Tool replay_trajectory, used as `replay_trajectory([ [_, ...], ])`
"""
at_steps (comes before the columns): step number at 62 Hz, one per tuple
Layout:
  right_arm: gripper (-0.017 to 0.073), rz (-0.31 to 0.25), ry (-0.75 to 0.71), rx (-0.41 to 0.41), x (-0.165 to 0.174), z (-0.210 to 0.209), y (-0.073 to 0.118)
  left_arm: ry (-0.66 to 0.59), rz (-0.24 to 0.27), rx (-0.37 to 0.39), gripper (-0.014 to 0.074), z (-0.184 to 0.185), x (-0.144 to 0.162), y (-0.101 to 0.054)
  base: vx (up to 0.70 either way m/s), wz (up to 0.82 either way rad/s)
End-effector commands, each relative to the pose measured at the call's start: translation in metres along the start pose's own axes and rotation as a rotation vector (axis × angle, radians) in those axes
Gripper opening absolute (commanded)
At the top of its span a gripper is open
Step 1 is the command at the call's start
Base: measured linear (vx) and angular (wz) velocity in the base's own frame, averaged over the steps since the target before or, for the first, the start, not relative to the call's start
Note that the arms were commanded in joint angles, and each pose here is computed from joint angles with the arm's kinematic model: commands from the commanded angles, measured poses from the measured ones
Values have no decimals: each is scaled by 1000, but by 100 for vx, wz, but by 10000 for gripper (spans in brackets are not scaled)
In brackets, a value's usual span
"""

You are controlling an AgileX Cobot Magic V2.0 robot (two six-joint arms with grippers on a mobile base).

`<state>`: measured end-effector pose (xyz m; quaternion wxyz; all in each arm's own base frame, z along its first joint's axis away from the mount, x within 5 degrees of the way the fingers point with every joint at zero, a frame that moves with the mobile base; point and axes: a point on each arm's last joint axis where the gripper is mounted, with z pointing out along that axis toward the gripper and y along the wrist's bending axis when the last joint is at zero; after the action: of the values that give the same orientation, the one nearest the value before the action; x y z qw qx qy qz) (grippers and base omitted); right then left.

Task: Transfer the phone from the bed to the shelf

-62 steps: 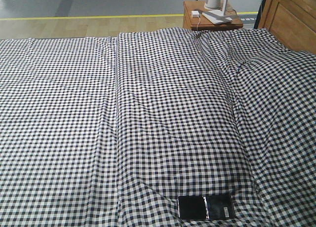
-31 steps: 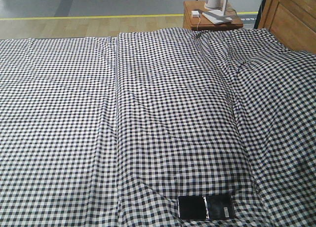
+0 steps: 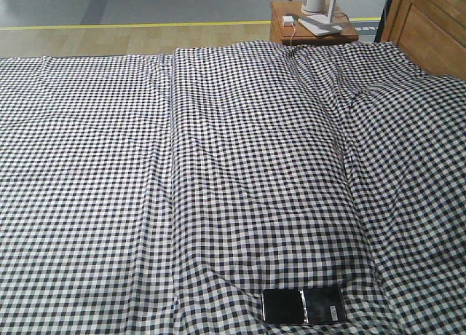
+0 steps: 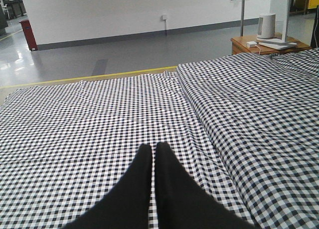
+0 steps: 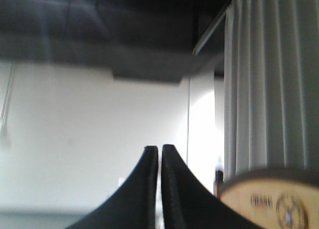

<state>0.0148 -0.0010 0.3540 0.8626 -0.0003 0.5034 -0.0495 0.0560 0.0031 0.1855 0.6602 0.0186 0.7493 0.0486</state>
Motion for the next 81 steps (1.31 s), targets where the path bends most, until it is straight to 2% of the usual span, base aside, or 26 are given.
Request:
replay_trajectory([
  [1, 0, -2, 153, -12, -16, 22, 0, -108, -9, -5, 1, -3, -15, 1, 0, 0],
  [9, 20, -2, 416, -35, -3, 51, 1, -108, -9, -5, 1, -3, -15, 1, 0, 0],
  [20, 103, 0, 644, -50, 34, 82, 3, -108, -9, -5, 1, -3, -15, 1, 0, 0],
  [26, 218, 1, 755, -57, 56, 96, 4, -108, -9, -5, 1, -3, -15, 1, 0, 0],
  [40, 600, 1, 903, -64, 96, 119, 7, -108, -9, -5, 1, -3, -15, 1, 0, 0],
  [47, 718, 1, 974, -68, 115, 127, 8, -108, -9, -5, 1, -3, -15, 1, 0, 0],
  [60, 703, 75, 1174, -50, 140, 147, 10, -108, -9, -5, 1, -3, -15, 1, 0, 0],
  [69, 668, 77, 1306, -59, 154, 172, 11, -108, -9, -5, 1, -3, -15, 1, 0, 0],
  [78, 653, 73, 1360, -67, 172, 194, 12, -108, -9, -5, 1, -3, -15, 1, 0, 0],
  [81, 652, 89, 1379, -49, 179, 199, 8, -108, -9, -5, 1, -3, -15, 1, 0, 0],
])
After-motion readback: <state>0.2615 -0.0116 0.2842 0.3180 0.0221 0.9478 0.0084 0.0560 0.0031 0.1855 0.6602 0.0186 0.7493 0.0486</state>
